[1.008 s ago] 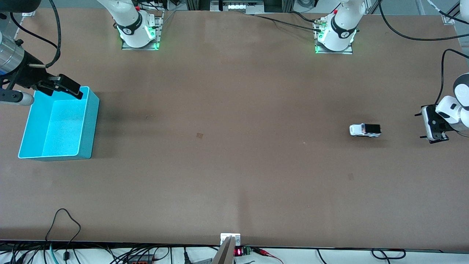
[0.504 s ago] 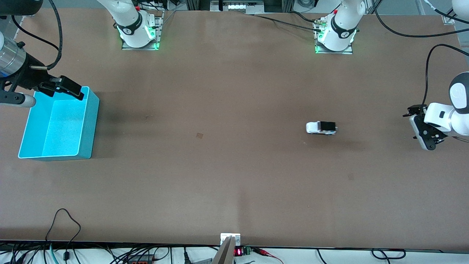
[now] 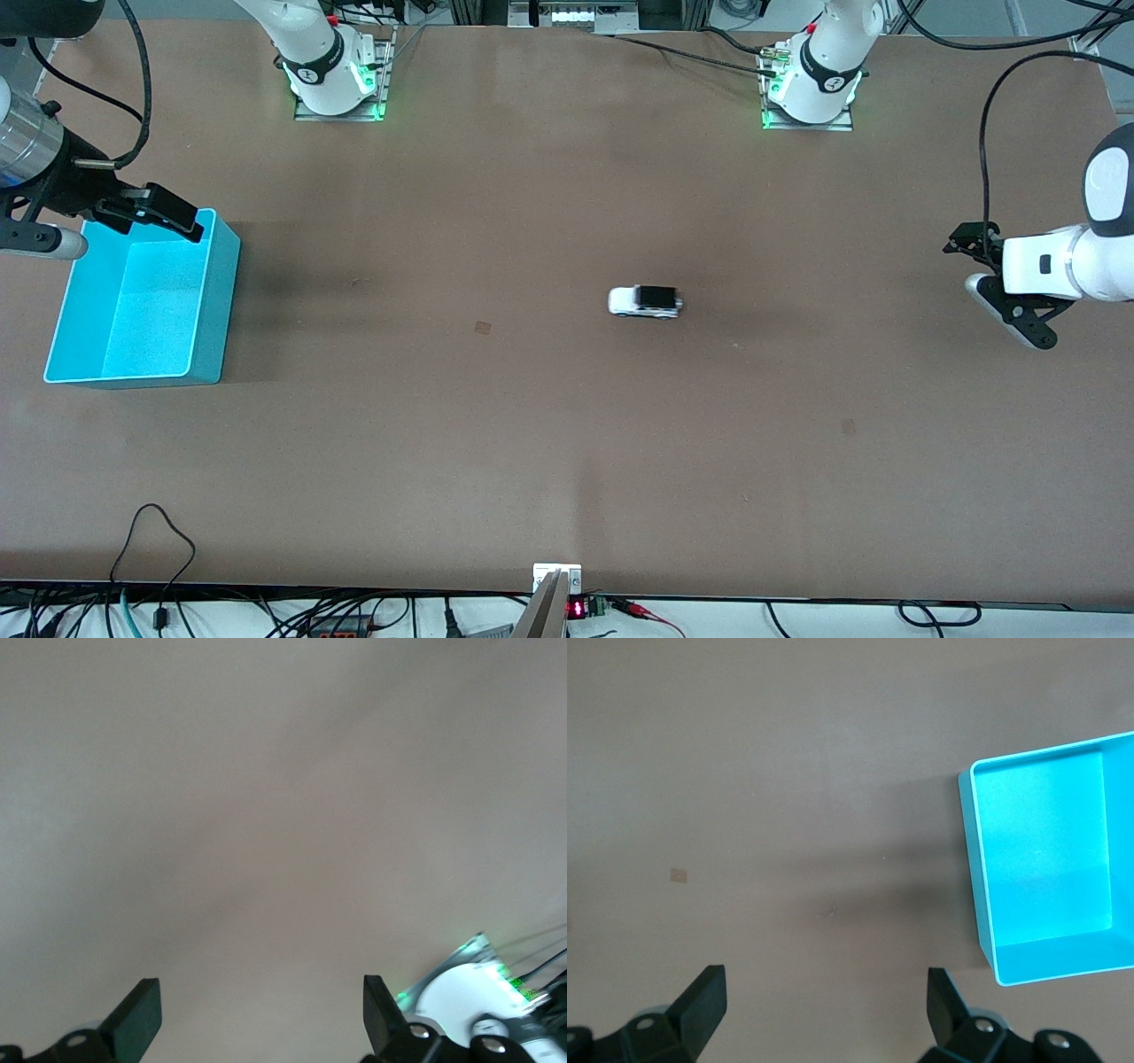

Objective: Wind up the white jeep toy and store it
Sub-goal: 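Release the jeep and raise the left gripper away from it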

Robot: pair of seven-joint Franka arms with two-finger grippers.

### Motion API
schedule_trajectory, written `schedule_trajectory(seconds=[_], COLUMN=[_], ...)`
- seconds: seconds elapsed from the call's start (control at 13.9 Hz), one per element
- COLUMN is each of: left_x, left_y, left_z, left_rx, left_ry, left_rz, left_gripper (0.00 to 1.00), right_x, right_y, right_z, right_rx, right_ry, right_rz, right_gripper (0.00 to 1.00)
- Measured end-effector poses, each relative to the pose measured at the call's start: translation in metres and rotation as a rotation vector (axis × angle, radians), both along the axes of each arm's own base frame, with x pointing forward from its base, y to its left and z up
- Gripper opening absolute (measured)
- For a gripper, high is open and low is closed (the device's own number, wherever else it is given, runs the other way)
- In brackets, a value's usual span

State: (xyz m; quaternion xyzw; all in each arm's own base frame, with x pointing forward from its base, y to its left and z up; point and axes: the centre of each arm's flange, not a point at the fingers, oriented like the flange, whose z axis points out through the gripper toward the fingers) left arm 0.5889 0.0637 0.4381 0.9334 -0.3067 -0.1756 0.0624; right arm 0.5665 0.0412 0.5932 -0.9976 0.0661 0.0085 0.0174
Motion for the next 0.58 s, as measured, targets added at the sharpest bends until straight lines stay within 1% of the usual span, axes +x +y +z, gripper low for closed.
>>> schedule_trajectory(seconds=[0.22, 0.36, 0.5, 0.58], left_x=[0.004, 0.003, 0.001, 0.001], left_y=[-0.030, -0.047, -0.068, -0.077], left_z=[0.026, 0.043, 0.067, 0.082], left_rx=[0.064, 0.124, 0.167, 0.180], left_ry=[-0.012, -0.042, -0.104, -0.161], left_rz=[0.161, 0.293, 0.468, 0.555], left_gripper=[1.00, 1.00, 1.00, 1.00], right_x=[0.000, 0.000, 0.000, 0.000], right_y=[0.000, 0.000, 0.000, 0.000], right_z=[0.000, 0.000, 0.000, -0.001], right_rx=[0.000, 0.000, -0.001, -0.001], right_ry=[0.000, 0.001, 0.001, 0.001], right_rz=[0.000, 0.000, 0.004, 0.008], right_gripper=[1.00, 1.00, 1.00, 1.00])
